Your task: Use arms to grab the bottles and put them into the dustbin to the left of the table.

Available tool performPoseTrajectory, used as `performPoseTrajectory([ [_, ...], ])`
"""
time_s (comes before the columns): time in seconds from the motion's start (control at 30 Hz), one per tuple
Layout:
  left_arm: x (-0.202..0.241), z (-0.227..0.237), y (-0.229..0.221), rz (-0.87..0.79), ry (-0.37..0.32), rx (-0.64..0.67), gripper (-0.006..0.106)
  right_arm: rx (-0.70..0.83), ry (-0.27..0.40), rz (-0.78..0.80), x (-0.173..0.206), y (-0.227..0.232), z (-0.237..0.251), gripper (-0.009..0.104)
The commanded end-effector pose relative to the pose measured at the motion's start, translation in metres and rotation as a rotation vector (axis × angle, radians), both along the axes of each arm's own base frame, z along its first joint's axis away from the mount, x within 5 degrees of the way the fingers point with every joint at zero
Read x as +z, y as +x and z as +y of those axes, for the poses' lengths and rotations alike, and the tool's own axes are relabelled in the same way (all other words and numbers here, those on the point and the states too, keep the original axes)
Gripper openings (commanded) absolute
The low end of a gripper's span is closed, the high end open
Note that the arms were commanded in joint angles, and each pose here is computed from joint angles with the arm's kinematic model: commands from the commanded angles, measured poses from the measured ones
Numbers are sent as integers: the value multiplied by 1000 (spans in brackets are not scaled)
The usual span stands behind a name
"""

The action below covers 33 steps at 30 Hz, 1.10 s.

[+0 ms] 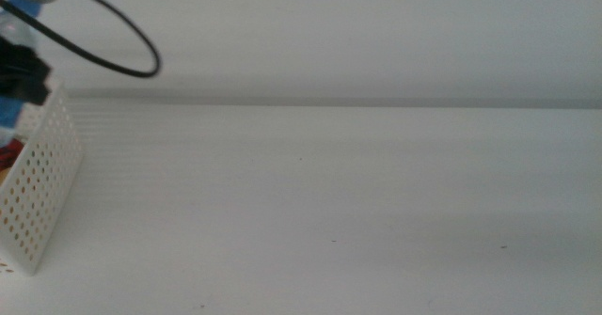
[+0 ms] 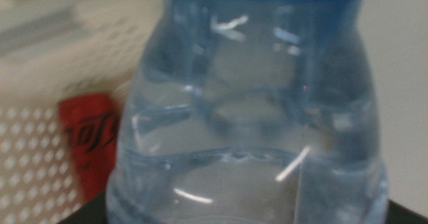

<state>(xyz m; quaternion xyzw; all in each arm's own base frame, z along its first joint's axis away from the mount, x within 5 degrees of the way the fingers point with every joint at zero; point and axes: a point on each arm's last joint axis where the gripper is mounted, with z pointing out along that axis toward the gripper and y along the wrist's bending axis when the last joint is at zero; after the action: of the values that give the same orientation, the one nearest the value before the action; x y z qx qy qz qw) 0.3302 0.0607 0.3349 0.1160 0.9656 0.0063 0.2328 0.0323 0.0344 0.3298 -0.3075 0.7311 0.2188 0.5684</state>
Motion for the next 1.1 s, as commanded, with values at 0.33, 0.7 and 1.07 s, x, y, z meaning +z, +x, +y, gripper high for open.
performPoseTrajectory([
  [0.33, -57, 85, 30, 163, 65, 54, -2, -4, 6, -19, 0, 0, -1, 86],
  [0.7, -87, 97, 40, 226, 103, 57, 30, -4, 6, -19, 0, 0, -1, 86],
  [1.07, -91, 94, 33, 352, 55, 113, 94, -4, 6, -19, 0, 0, -1, 86],
])
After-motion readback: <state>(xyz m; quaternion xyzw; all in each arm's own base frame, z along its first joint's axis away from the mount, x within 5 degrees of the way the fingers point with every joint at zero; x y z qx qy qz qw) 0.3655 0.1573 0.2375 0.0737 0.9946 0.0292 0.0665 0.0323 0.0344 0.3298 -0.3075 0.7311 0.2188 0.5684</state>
